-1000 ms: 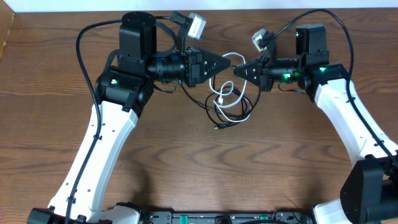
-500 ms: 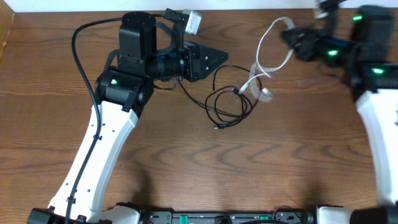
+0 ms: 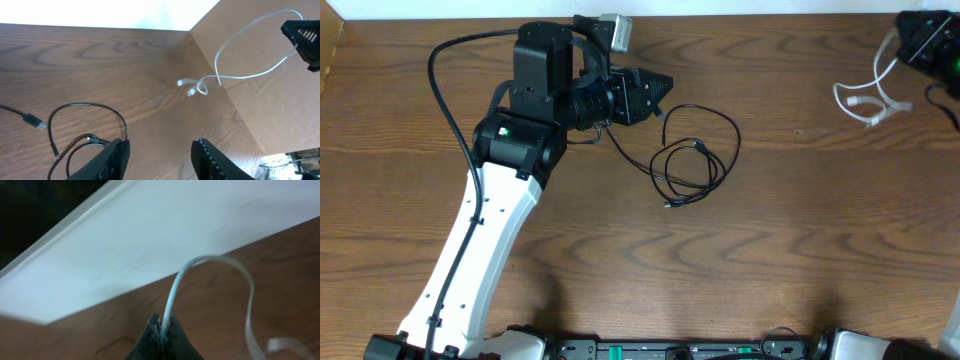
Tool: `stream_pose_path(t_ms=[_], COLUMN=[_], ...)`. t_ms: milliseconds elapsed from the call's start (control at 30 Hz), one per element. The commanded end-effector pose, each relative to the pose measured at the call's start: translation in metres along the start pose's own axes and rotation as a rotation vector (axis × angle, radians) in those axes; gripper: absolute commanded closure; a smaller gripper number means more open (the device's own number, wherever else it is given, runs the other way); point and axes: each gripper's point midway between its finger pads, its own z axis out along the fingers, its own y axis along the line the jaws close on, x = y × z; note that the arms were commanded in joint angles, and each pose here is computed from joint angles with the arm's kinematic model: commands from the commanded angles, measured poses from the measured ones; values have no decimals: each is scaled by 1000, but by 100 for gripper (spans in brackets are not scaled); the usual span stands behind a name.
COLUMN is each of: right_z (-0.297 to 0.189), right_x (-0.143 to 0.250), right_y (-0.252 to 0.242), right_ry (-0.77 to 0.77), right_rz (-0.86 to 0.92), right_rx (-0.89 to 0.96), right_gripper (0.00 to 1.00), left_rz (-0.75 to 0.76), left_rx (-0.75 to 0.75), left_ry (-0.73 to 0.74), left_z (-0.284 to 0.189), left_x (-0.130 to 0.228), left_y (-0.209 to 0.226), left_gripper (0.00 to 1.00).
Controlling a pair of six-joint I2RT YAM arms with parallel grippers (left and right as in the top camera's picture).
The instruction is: Untangle cables
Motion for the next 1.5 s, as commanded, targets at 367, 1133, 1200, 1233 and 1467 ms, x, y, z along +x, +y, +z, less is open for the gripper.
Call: stream_pose_path(t_ms=[367, 1133, 1200, 1233, 1467], right_z=[56, 144, 138, 133, 85], right_x=[-83, 21, 16, 12, -3], right_y=[-137, -284, -271, -262, -192], right_ry=[-365, -53, -46, -47, -14], right_rz=[-74, -24, -22, -22, -22], right_rx=[477, 687, 652, 634, 516], right_gripper=[99, 1, 1, 1, 1], left_rz=[12, 8, 4, 0, -9], left_rx=[-59, -65, -67, -68, -93], left_ry=[-36, -32, -26, -21, 50], left_z=[-6, -4, -2, 0, 15], left_x=[-7, -6, -5, -4, 13], left_y=[7, 10, 12, 14, 32], left_gripper=[55, 55, 55, 55, 55])
